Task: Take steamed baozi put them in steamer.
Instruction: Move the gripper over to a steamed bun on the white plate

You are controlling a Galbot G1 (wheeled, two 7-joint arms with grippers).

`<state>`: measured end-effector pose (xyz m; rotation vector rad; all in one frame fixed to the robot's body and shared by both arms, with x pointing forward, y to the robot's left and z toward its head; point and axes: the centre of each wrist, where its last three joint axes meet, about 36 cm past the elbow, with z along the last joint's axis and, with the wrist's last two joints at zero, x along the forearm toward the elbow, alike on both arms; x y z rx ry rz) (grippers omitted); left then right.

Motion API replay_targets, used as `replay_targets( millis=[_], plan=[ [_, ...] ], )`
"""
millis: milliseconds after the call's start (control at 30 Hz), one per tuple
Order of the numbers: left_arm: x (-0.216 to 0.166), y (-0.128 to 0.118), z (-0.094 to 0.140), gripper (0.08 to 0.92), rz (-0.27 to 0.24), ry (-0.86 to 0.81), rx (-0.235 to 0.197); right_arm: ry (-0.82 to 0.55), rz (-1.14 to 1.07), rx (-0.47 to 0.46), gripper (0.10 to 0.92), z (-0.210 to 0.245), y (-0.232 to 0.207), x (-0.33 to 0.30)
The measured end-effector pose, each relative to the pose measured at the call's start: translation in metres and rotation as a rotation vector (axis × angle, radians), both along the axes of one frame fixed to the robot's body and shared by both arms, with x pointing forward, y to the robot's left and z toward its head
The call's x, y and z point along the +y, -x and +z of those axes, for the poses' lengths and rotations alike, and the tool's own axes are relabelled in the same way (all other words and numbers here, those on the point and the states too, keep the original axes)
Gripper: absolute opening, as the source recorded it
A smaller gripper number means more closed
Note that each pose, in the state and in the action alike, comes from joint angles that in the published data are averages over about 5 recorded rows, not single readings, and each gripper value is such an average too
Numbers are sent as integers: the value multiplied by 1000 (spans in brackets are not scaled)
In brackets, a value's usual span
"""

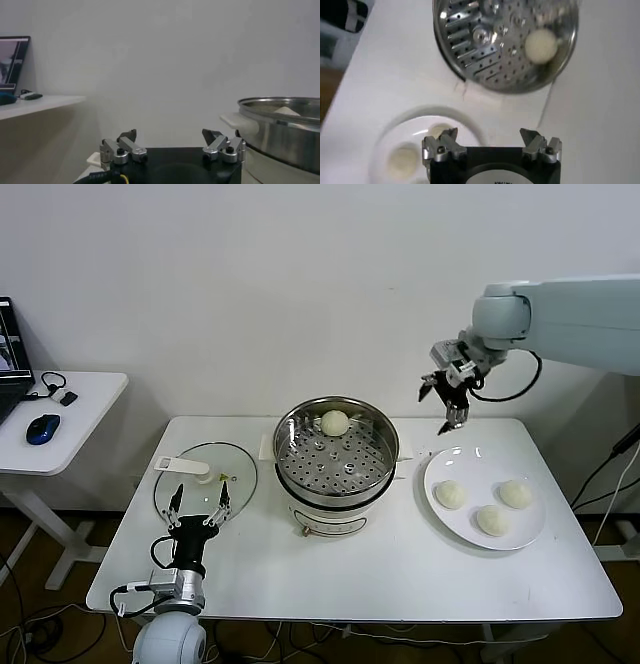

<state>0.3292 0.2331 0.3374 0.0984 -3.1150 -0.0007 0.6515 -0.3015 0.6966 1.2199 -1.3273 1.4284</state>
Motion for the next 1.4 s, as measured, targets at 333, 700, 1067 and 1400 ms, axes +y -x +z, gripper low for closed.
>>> replay_targets(
  millis=[333, 700, 1067, 1400],
  plan=[
    [5, -3, 0, 823, 3, 1, -4, 10, -155, 103, 823, -48, 7, -33],
    [11, -6, -6, 823, 16, 0, 8, 31, -197, 134, 823, -97, -7, -45],
    [16, -8, -11, 823, 22, -3, 19, 57, -217, 157, 823, -147, -16, -56],
    [19, -9, -17, 823, 24, -12, 31, 61, -217, 166, 823, -187, -24, -58]
  ],
)
